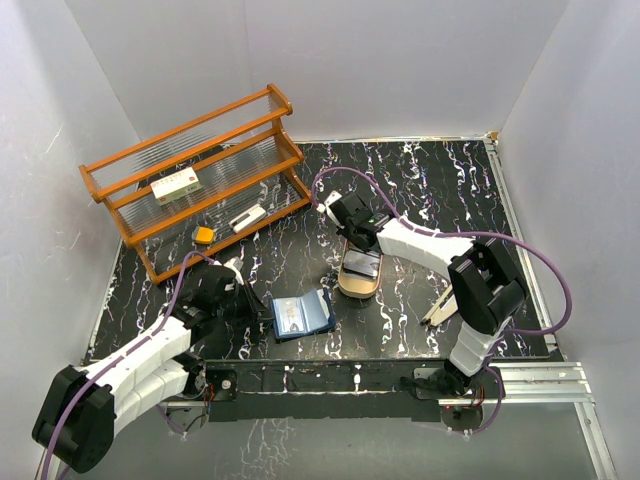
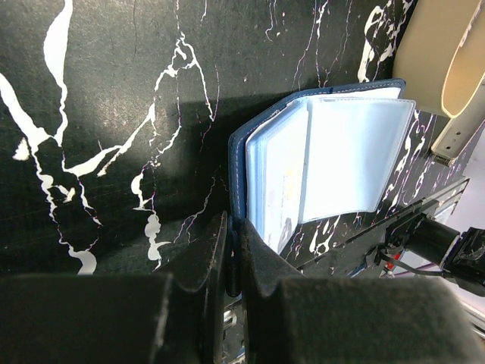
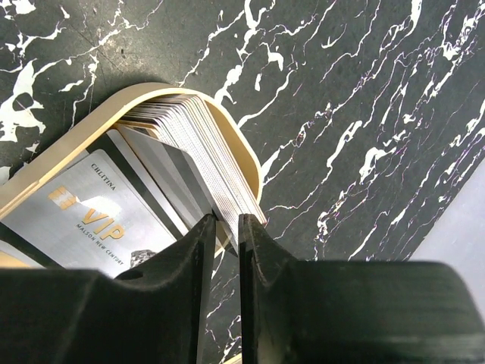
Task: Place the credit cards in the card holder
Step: Pick up the credit card from the storage box.
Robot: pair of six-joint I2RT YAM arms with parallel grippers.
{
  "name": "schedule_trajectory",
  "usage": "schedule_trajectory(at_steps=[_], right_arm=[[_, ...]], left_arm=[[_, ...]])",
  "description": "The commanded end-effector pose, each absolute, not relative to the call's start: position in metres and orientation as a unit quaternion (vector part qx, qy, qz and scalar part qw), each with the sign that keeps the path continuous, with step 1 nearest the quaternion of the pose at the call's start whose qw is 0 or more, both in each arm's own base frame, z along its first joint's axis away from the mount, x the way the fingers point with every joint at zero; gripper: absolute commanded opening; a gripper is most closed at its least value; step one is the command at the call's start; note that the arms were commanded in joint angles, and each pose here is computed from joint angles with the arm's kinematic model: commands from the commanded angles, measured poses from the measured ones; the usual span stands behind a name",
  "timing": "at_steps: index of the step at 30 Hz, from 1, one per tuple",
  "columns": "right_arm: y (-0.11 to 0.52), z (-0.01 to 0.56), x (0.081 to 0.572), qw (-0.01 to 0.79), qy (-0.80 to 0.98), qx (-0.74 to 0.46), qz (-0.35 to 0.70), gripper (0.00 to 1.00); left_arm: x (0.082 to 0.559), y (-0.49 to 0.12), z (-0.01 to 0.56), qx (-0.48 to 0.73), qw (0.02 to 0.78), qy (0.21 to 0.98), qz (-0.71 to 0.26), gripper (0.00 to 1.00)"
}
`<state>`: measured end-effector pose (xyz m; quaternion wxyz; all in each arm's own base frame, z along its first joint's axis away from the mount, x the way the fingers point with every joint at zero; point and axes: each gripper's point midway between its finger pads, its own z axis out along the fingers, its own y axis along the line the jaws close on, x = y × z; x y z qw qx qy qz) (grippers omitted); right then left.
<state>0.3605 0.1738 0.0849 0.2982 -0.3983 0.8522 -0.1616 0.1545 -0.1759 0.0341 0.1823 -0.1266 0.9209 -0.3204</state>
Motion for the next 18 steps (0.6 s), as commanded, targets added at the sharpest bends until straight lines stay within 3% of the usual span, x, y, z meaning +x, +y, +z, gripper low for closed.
schedule_trajectory(at_steps=[1, 8, 15, 18], right_arm=[[0.178, 0.109, 0.366, 0.338, 0.847, -0.38, -0.155, 0.14], [0.181, 0.115, 0.363, 0.338, 0.848, -0.382, -0.142, 0.02], [0.188, 0.122, 0.351, 0.328, 0.854, -0.389, -0.107, 0.0], [0.191, 0.124, 0.344, 0.327, 0.855, -0.393, -0.087, 0.0]], left_arm=[[0.152, -0.177, 0.037, -0.124, 0.18, 0.92, -0.326, 0.0], [0.151, -0.177, 0.04, -0.123, 0.18, 0.919, -0.329, 0.0], [0.155, -0.18, 0.045, -0.12, 0.179, 0.919, -0.331, 0.0], [0.157, -0.18, 0.048, -0.118, 0.181, 0.92, -0.328, 0.06]])
